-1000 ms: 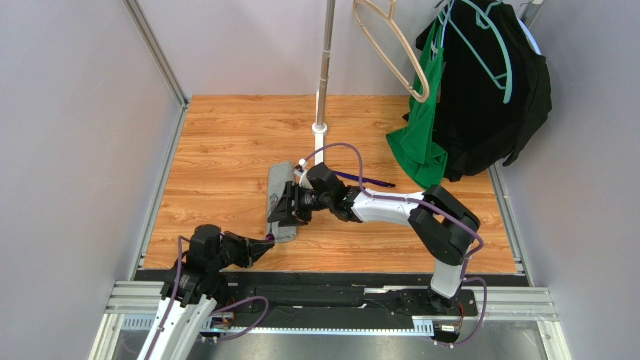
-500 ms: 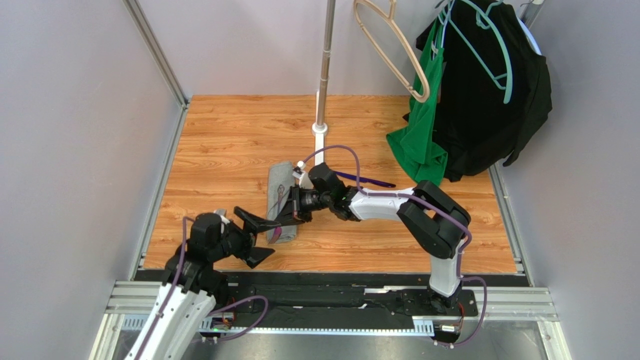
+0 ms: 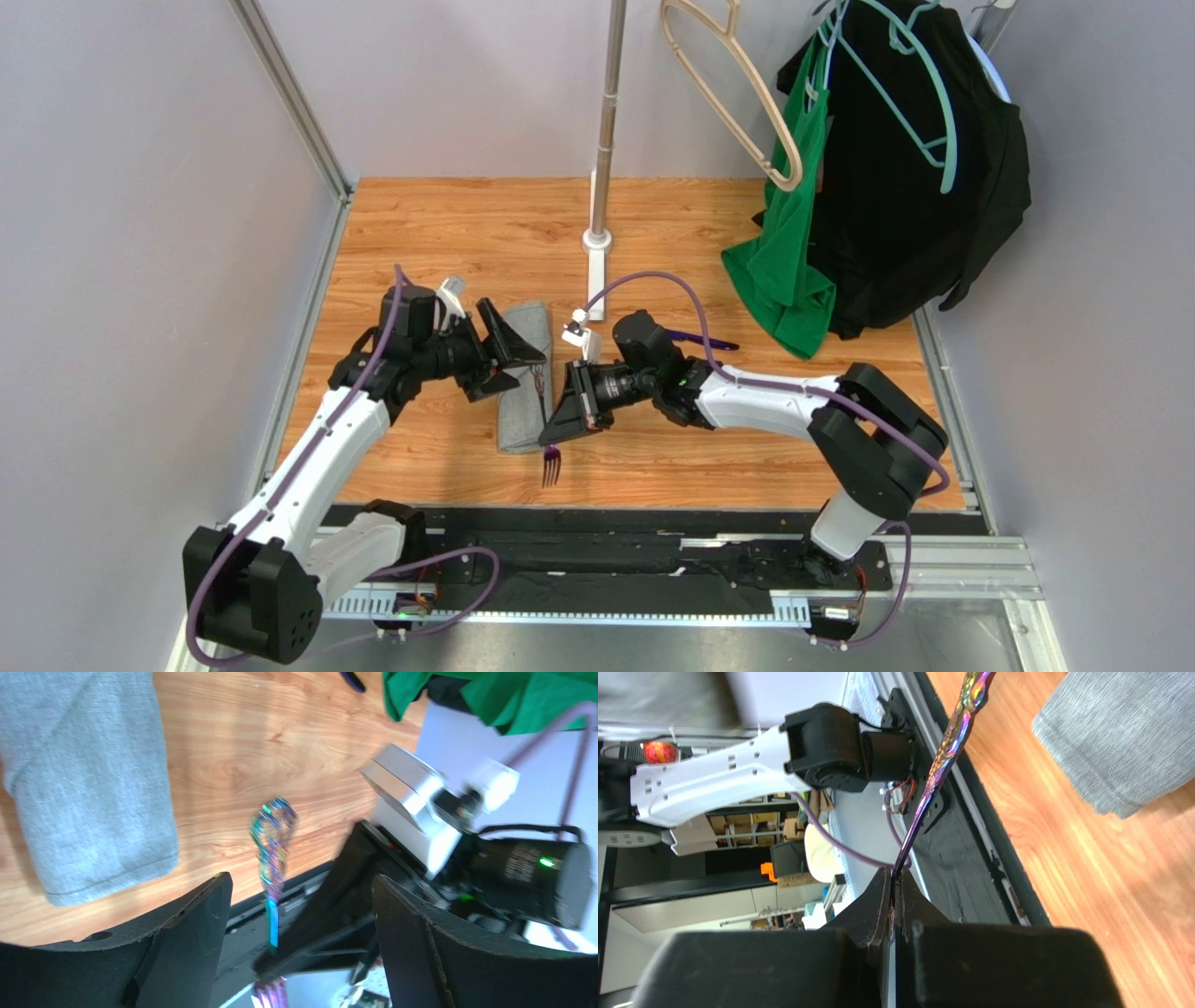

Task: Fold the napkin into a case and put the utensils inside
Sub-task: Pass from the right arm to the left, then pass from the left arm to the right

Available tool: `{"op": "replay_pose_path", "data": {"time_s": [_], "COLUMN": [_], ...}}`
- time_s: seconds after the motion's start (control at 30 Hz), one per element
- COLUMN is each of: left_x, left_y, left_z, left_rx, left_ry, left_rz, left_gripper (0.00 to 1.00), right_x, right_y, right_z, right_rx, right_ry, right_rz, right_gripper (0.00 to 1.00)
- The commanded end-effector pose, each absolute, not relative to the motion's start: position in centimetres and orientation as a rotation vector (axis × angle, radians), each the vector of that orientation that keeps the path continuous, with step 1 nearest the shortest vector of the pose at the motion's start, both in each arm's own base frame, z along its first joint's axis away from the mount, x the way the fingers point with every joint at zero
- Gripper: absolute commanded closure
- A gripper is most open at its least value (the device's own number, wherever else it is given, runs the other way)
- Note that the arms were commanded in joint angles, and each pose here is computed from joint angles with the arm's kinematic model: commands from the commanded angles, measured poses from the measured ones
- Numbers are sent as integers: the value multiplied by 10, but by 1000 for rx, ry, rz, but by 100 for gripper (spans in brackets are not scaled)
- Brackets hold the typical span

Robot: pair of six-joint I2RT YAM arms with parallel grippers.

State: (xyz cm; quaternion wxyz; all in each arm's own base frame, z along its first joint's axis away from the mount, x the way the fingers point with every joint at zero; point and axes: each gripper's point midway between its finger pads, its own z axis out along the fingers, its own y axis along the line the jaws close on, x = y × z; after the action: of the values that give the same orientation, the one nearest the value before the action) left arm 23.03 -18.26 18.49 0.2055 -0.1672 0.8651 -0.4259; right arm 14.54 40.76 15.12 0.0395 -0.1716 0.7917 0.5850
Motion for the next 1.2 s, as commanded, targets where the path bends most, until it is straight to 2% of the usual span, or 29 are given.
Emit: {"op": "replay_pose_path", "data": {"time_s": [0.0, 0.1, 0.2, 0.37, 0.4, 0.43, 0.47, 0.5, 0.53, 0.6, 0.63, 0.73, 0.77, 0.93, 1.07, 1.1, 1.13, 1.17], "left_x": [240, 235, 235, 237, 235, 238, 239, 241, 245, 253, 253, 260, 259, 265, 268, 270, 271, 273], "left_y": [-182, -192, -207, -209, -209, -209, -208, -207, -204, -199, -197, -195, -197, -201, -200, -200, -199, -199], "left_z": [201, 194, 201, 183, 180, 181, 181, 181, 183, 192, 192, 204, 206, 212, 214, 217, 218, 217], "left_rx": [-210, -194, -168, -198, -210, -208, -220, -242, -245, -186, -182, -129, -113, -80, -74, -65, -62, -51], "left_ry": [2343, 2346, 2272, 2330, 2345, 2324, 2316, 2307, 2295, 2275, 2289, 2222, 2213, 2122, 2098, 2084, 2082, 2082], "left_rz": [-1166, -1282, -1457, -1497, -1508, -1519, -1523, -1511, -1493, -1409, -1389, -1375, -1396, -1494, -1508, -1508, -1504, -1487], "left_gripper": [16, 15, 19, 33, 43, 64, 80, 90, 97, 100, 100, 100, 100, 100, 100, 100, 100, 100], "right_x": [134, 132, 131, 130, 131, 130, 130, 131, 131, 134, 134, 130, 127, 118, 110, 107, 107, 106], "right_y": [402, 403, 406, 407, 409, 409, 409, 410, 409, 403, 401, 397, 397, 395, 396, 397, 397, 397], "right_z": [178, 186, 191, 194, 197, 196, 196, 192, 188, 177, 174, 177, 180, 181, 189, 192, 193, 193], "right_rx": [-628, -628, -653, -620, -622, -598, -593, -577, -555, -496, -466, -423, -425, -409, -402, -411, -396, -387], "right_ry": [2286, 2259, 2232, 2207, 2184, 2201, 2199, 2219, 2253, 2316, 2335, 2343, 2340, 2336, 2311, 2300, 2307, 2312], "right_rz": [1877, 1909, 1943, 2007, 2021, 2040, 2051, 2046, 2026, 1943, 1923, 1941, 1960, 2012, 2094, 2110, 2122, 2132], "right_gripper": [100, 100, 100, 100, 100, 100, 100, 98, 89, 81, 69, 57, 57, 56, 62, 65, 76, 82]}}
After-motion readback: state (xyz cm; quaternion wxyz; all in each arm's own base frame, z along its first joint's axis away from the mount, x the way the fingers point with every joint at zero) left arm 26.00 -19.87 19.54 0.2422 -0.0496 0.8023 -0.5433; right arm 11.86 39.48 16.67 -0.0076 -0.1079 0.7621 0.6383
